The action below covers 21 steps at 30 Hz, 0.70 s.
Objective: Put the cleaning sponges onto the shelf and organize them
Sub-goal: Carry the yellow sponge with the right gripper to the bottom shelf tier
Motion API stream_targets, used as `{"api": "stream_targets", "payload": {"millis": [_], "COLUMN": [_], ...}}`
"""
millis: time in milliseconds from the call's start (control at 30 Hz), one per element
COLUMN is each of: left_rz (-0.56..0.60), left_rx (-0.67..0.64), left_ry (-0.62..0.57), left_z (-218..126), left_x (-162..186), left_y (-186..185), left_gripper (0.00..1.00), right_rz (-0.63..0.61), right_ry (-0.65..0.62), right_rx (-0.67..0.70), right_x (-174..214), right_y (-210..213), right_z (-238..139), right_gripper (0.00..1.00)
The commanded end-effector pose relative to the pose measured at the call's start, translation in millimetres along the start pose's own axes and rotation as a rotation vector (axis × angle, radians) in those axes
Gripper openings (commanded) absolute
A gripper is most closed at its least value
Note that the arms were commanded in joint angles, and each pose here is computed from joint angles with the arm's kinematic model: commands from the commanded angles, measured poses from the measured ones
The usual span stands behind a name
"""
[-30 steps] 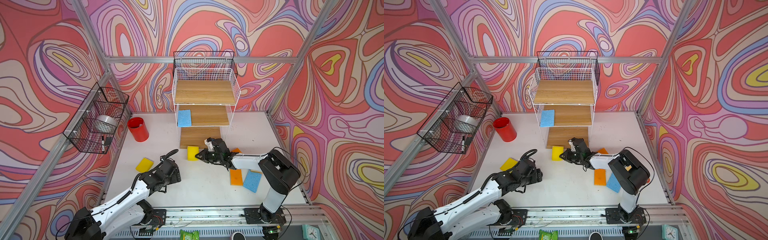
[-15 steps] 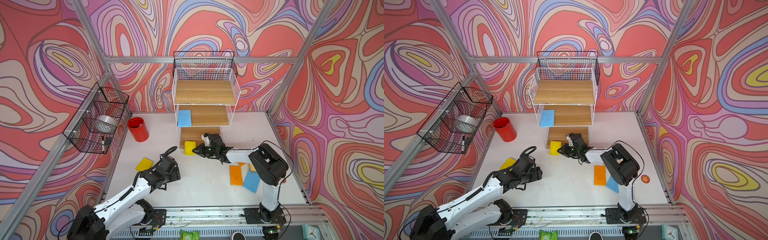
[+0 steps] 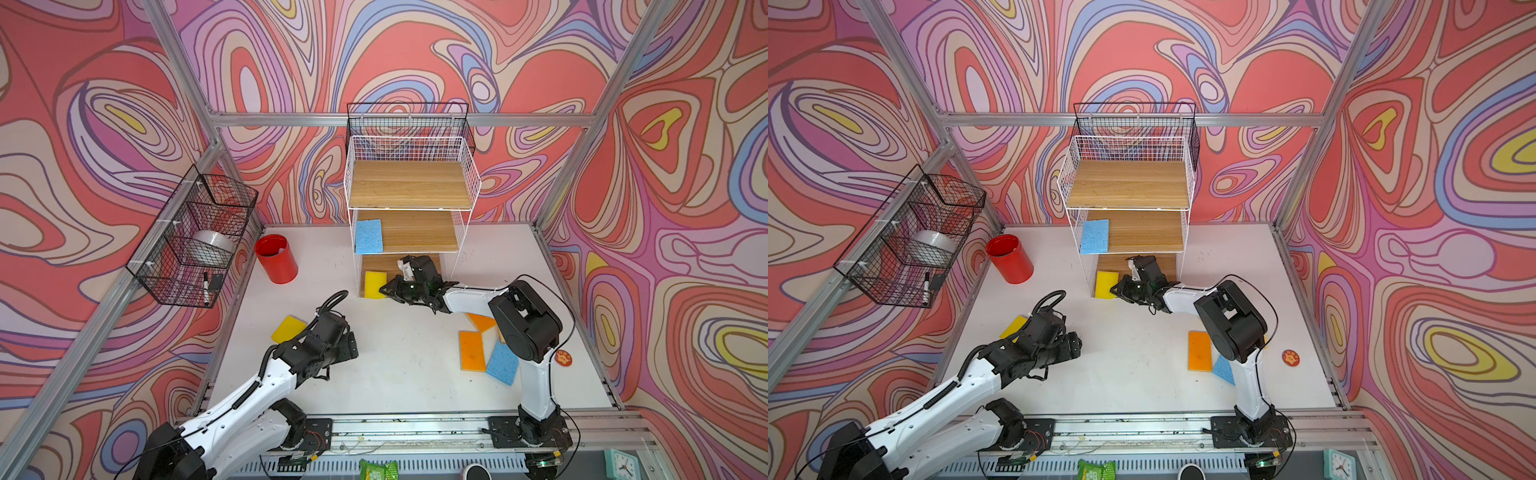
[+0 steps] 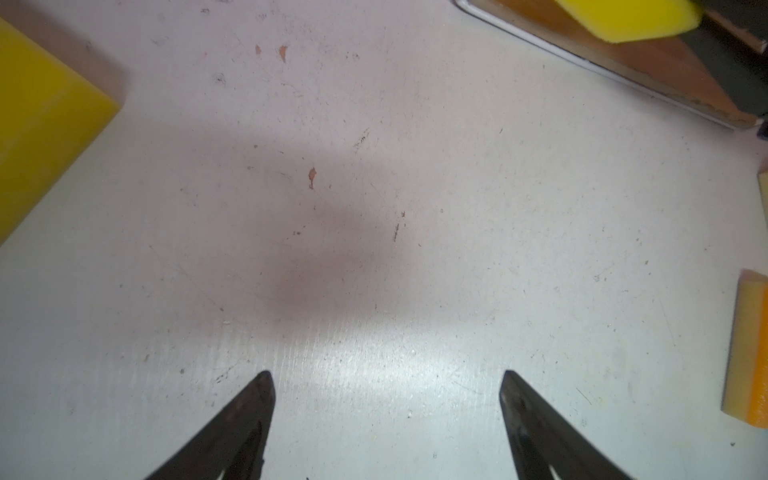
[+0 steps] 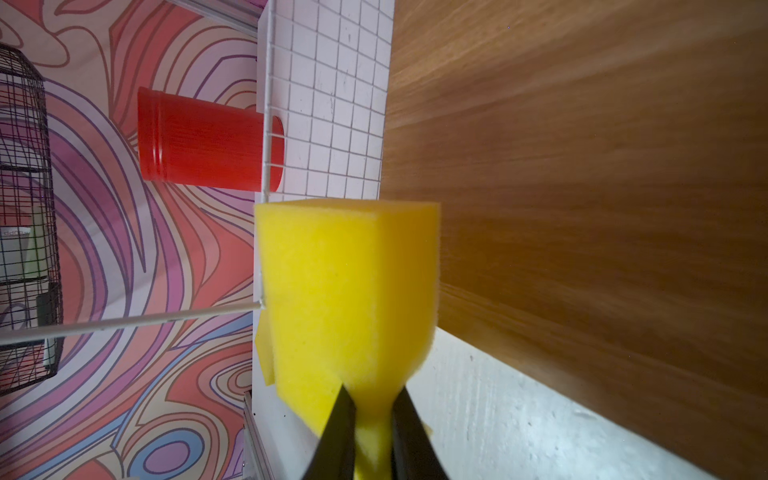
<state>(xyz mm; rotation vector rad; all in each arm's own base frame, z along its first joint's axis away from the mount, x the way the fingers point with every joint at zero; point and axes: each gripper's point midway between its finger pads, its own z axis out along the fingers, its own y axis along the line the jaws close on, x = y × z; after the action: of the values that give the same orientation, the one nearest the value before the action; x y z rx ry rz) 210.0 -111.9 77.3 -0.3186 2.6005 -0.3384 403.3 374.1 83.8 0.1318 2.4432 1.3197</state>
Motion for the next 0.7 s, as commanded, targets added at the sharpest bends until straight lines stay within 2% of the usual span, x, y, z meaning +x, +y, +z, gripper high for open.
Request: {"api": "stream_targets", "payload": {"millis": [0, 667], "left_rz": [0.005, -0.009], "left_rx": [-0.016, -0.012], "left_ry": [0.001, -0.005], "left_z": [-6.4, -12.2], "left_x": [-3.0, -2.7], "left_y": [3.1, 7.8], "left_gripper": [0.86, 0.87], "right_rz": [0.035, 0.129], "right_ry": [-0.001, -0.024], "right_rx": [0.043, 0.057], "right_x": [-3.0, -17.8], "right_y": [-14.5, -17.4], "right_z": [7.5, 27.8], "right_gripper": [0.15, 0.18]}}
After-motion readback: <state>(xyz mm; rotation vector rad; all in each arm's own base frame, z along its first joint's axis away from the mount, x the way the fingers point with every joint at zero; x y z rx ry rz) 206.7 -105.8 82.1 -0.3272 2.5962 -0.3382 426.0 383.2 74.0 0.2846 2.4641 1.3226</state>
